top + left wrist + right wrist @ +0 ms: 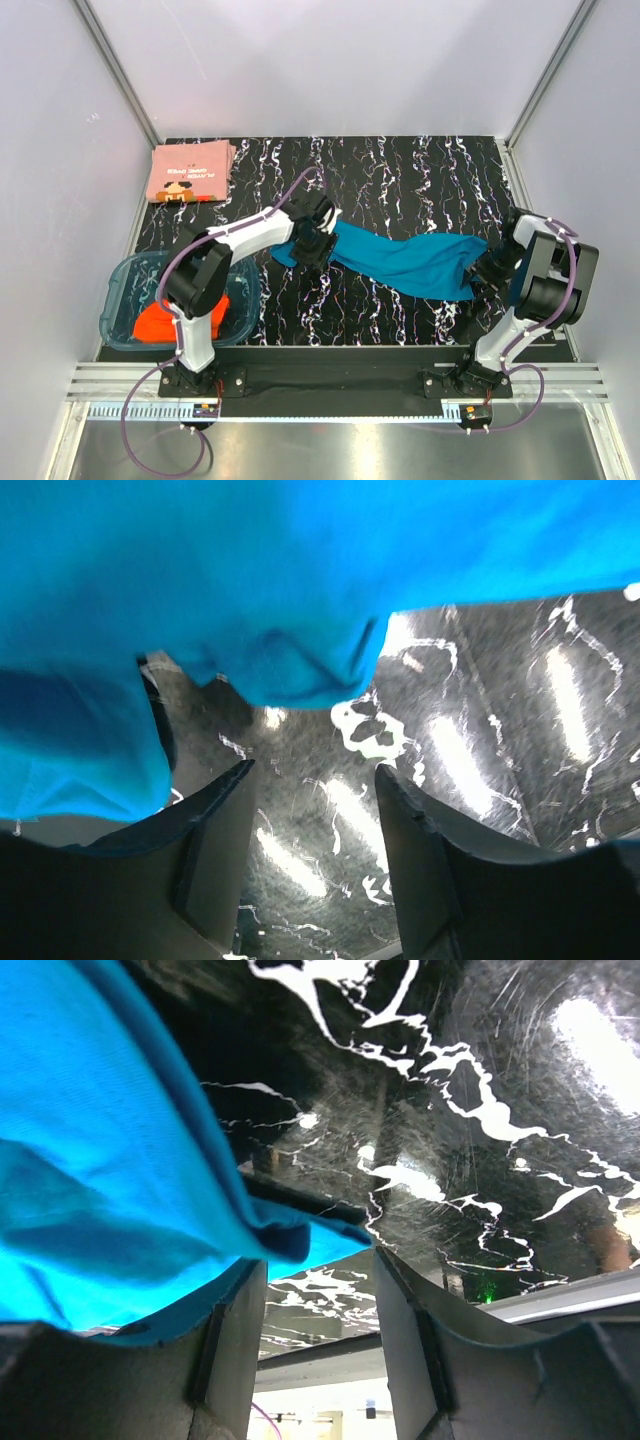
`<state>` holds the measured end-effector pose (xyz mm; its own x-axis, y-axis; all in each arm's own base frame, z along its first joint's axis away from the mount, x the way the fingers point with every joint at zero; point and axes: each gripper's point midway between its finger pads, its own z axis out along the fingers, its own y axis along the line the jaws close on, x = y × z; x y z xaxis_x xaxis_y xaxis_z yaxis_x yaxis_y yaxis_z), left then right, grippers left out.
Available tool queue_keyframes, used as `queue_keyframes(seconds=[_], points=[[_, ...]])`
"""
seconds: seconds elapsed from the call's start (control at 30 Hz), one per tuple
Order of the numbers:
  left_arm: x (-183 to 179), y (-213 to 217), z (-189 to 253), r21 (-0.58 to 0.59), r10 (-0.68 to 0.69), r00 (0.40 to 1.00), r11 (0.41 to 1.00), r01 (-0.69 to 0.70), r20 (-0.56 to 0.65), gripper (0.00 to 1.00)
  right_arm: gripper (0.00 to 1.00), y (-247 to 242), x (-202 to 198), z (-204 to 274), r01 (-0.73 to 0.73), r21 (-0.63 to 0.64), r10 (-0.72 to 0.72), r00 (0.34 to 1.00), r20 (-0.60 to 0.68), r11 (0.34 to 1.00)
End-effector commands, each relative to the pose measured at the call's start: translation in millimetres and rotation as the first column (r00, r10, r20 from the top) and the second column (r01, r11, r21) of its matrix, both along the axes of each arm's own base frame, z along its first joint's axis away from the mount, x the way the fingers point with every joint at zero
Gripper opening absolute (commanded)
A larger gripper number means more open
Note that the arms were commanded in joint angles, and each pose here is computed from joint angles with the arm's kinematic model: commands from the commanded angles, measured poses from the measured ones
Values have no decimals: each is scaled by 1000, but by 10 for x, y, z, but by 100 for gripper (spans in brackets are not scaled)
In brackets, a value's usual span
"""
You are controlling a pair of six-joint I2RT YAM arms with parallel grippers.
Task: Fold and stack the t-shirts
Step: Flatten the tshirt out
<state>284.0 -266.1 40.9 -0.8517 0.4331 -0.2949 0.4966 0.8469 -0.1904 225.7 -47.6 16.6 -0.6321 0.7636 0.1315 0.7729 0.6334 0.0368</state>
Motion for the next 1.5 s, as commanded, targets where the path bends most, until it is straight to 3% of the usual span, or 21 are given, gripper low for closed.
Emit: queue_keyframes(seconds=[0.0, 0.33, 0.4, 0.43, 0.5, 0.57, 0.73, 0.87, 1.17, 1.3, 1.33, 1.47], points=[[31, -6, 278, -49, 12, 998, 999, -8, 67, 54, 53, -59, 44, -31, 13, -35, -12, 1000, 24, 999], [-35, 76, 383, -45, 12, 997, 999, -8, 83, 50, 41, -199, 26, -197, 24, -100, -24, 1000, 4, 995], [-40, 92, 383, -38, 9, 996, 999, -6, 83, 50, 31, -200, 29, -202, 25, -97, -25, 1000, -3, 995], [-38, 95, 377, -35, 8, 996, 999, -5, 83, 50, 21, -202, 36, -181, 27, -99, -27, 1000, 1, 995], [-36, 70, 378, -50, -2, 996, 999, 7, 89, 57, 14, -194, 32, -84, 38, -103, -36, 999, 17, 994], [-46, 26, 324, -76, -21, 996, 997, 28, 92, 62, 1, -166, 13, 19, 48, -95, -46, 999, 20, 994], [25, -105, 175, -72, -19, 993, 997, 27, 113, 63, 0, -97, 26, 216, 57, -72, -52, 996, 70, 996], [263, -162, 133, -41, 11, 982, 999, -3, 190, 60, 0, 5, 34, 283, 69, -24, -67, 993, 93, 997], [657, -287, -121, 34, 11, 974, 999, -20, 225, 59, 0, 14, 30, 342, 42, -19, -40, 994, 104, 999], [765, -309, -155, 73, 20, 975, 997, -37, 220, 42, 0, 22, 72, 394, 33, -7, -32, 993, 118, 999], [751, -288, -175, 83, 23, 977, 996, -41, 213, 25, 0, 18, 85, 415, 28, -7, -27, 992, 122, 1000], [702, -188, 15, 91, 35, 970, 994, -58, 241, 1, 0, 59, 138, 509, -9, -25, 13, 991, 135, 1000]])
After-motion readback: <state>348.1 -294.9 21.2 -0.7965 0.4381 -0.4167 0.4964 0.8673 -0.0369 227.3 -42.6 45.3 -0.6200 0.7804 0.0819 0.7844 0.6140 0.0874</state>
